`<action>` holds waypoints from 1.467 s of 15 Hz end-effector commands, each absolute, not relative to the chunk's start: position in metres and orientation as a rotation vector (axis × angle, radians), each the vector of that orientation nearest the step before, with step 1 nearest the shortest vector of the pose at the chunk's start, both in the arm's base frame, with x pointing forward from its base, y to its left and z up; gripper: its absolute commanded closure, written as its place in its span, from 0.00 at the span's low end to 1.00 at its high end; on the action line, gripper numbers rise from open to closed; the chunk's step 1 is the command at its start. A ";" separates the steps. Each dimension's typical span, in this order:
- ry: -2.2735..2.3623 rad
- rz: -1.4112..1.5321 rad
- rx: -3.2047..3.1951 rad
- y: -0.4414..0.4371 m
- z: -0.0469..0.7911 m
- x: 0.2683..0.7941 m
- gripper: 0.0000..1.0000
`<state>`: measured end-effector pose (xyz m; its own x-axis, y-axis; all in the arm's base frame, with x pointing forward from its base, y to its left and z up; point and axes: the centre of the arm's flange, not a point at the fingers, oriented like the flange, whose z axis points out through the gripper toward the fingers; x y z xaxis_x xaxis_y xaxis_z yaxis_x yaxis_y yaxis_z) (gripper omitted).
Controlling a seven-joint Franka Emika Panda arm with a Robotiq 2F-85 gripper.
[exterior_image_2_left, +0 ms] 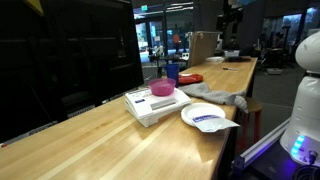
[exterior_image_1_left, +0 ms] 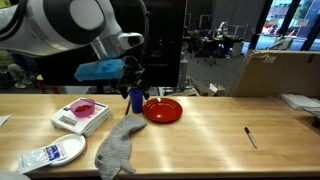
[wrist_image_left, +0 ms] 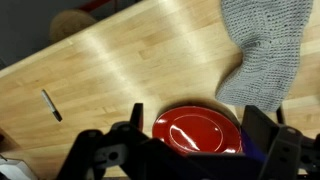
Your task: Move the cup to the right then place the tape on the plate
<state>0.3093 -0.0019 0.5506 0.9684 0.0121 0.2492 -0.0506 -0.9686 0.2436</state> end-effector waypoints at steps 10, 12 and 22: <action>-0.029 0.367 2.867 -0.002 0.551 0.309 0.00; -0.029 0.367 2.867 -0.002 0.551 0.309 0.00; 0.147 0.372 2.954 -0.053 0.544 0.337 0.00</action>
<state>0.3200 -0.0353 0.5439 0.9693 0.0601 0.2385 0.0128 -0.9806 0.1954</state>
